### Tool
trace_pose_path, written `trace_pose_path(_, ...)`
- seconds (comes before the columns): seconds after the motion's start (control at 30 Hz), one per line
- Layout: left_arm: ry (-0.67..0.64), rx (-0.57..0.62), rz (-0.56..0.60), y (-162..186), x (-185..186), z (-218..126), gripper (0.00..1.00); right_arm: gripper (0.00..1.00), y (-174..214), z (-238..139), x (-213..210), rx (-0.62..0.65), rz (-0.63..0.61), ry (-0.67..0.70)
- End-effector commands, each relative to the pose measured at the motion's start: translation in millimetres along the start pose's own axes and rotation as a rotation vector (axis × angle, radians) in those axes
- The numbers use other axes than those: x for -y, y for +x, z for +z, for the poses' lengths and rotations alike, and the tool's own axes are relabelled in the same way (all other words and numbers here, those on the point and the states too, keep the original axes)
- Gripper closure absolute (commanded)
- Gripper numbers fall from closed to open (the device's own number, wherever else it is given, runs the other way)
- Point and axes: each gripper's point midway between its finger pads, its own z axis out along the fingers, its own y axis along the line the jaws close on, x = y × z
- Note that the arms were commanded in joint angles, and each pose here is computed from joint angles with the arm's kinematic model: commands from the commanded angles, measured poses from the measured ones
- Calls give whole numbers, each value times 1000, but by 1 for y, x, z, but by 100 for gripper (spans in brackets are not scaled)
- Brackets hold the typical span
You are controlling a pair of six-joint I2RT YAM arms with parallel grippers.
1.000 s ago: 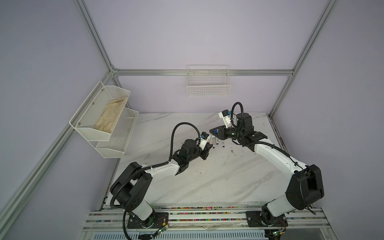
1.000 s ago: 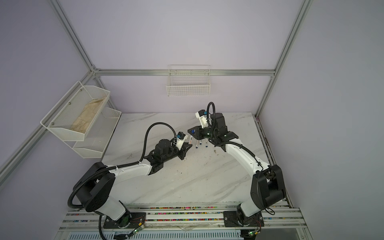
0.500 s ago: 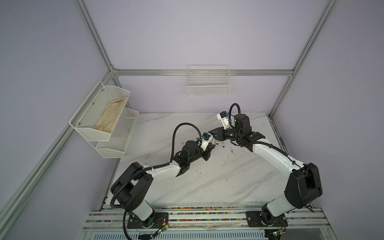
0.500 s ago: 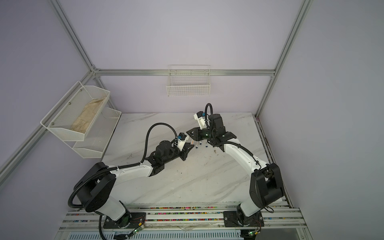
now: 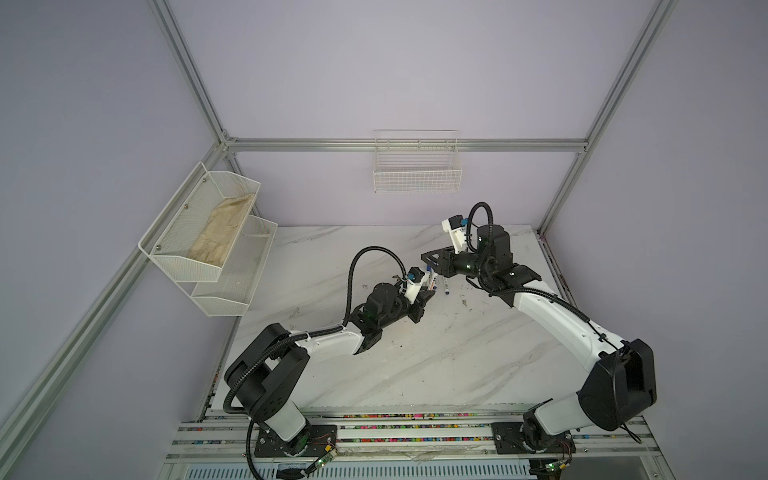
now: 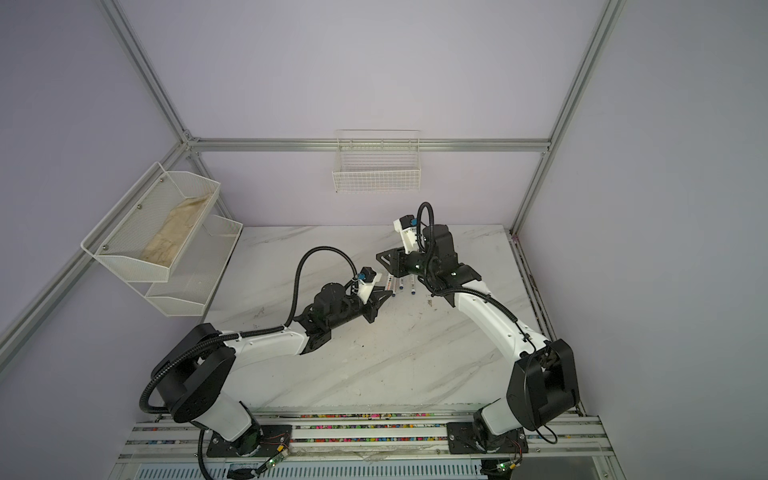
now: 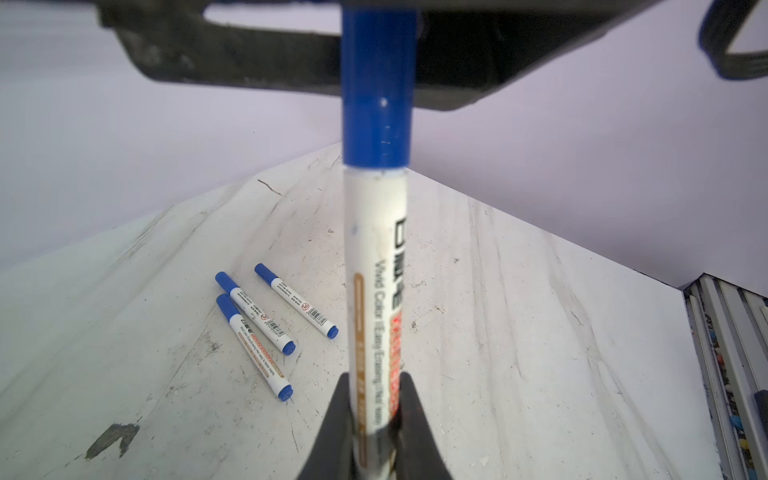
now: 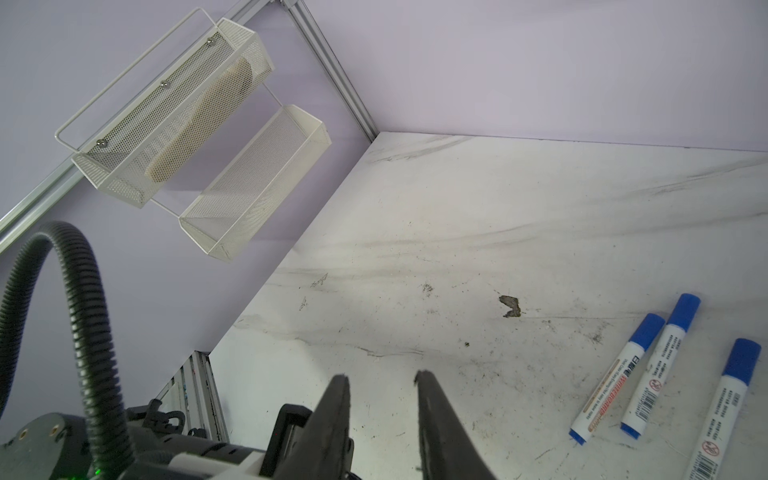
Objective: Insert the pens into the pen caps
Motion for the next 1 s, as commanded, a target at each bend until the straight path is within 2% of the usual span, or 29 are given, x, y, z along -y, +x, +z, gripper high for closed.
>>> trace_pose_path(0.0,18,34,-5,-4,5,-4,100,72,3,-1,0,7,-6,-2)
trace_pose_path(0.07,19,55,-3,-12,6,-5,100,79,7,1,3,-2,3,-1)
trace_pose_path(0.2,20,124,8,-38,6,-8,100,98,19,6,6,-26,32,-13)
trace_pose_path(0.23,22,150,10,-48,7,-10,100,100,24,8,7,-40,42,-20)
trace_pose_path(0.47,78,429,-59,-138,-9,-33,100,100,71,27,18,-207,194,-69)
trace_pose_path(0.67,41,678,-114,-217,-64,-66,100,100,125,33,33,-431,246,-50)
trace_pose_path(0.8,-26,759,-162,-242,-104,-83,100,100,146,27,36,-514,238,-18)
trace_pose_path(0.97,-64,754,-143,-244,-113,-84,100,100,153,19,44,-541,179,72)
